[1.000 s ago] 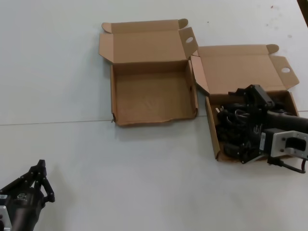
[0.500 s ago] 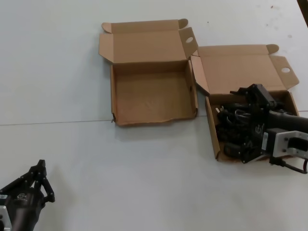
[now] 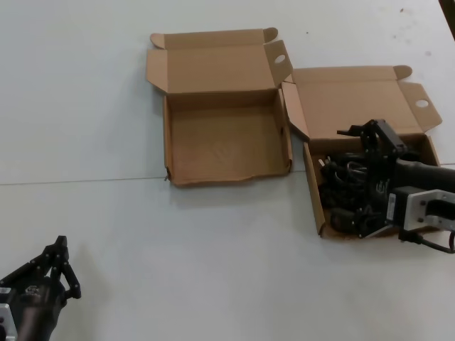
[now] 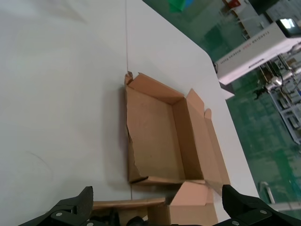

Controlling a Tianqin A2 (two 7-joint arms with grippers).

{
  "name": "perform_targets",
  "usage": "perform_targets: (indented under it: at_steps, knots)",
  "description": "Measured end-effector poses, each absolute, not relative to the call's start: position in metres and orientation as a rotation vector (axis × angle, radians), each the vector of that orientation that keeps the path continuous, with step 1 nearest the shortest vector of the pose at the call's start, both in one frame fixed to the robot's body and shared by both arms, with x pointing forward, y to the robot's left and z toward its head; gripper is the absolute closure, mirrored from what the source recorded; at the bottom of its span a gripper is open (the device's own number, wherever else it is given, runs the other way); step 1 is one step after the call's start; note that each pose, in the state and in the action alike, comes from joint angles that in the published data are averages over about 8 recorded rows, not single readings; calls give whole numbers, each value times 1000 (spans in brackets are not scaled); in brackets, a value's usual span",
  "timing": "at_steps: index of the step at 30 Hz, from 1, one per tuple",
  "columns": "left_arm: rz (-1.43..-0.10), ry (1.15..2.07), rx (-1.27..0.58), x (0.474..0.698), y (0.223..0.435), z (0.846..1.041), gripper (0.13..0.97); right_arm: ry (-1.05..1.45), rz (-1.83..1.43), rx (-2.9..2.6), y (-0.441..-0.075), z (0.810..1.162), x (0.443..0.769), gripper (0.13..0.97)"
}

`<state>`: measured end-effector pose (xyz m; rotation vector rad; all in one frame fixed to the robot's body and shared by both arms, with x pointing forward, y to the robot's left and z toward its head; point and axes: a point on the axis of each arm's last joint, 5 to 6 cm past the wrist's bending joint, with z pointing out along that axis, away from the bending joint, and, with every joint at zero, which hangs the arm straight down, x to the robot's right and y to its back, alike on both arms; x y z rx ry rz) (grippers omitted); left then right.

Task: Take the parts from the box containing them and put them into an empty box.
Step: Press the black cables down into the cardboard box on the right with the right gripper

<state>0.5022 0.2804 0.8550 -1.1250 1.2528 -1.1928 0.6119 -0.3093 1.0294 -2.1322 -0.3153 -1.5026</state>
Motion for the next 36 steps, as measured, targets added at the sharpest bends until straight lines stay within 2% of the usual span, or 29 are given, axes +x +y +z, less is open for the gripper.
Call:
perform_targets:
  at_steps: [36]
  knots:
    - [-1193, 1253, -1125, 502, 280, 855, 941, -623, -1441, -2320, -303, 1056, 634, 130]
